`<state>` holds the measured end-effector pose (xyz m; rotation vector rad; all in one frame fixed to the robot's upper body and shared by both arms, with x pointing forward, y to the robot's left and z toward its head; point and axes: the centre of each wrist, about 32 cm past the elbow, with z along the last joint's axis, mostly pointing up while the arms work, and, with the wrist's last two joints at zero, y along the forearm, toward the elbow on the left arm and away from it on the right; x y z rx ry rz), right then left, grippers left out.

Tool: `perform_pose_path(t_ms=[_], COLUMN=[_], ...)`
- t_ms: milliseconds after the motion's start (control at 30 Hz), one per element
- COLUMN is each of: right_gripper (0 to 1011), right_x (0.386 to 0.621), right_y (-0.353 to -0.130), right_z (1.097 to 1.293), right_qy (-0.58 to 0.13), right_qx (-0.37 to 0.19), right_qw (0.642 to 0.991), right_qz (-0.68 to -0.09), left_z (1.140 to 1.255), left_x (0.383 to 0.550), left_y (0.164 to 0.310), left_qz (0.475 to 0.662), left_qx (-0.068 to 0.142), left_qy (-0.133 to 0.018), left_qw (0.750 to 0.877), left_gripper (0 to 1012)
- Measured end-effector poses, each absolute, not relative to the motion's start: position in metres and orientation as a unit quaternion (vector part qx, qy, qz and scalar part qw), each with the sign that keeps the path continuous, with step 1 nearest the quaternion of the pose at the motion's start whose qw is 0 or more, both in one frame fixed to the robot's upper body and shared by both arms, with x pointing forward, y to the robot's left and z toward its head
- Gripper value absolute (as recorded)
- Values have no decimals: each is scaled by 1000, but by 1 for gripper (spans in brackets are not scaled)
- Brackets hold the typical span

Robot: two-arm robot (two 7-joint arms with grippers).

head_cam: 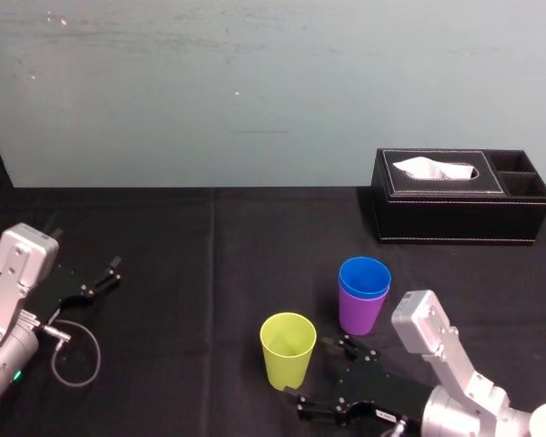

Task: Stack the three plastic cups sequentially using one hand.

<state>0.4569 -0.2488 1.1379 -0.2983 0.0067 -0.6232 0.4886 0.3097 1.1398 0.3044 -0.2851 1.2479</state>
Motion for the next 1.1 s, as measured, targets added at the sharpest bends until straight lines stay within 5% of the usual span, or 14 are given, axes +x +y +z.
perform_pose_path(t_ms=[1100], right_gripper=[1003], right_x=[476], right_y=[-217], right_z=[1126], right_qy=[24], right_qx=[-133], right_qw=[932], right_qz=[-337], left_z=[1140], left_x=[489], left_y=[310], left_qz=[580], left_qx=[141], left_qy=[-132], left_qw=[791], left_gripper=[1000])
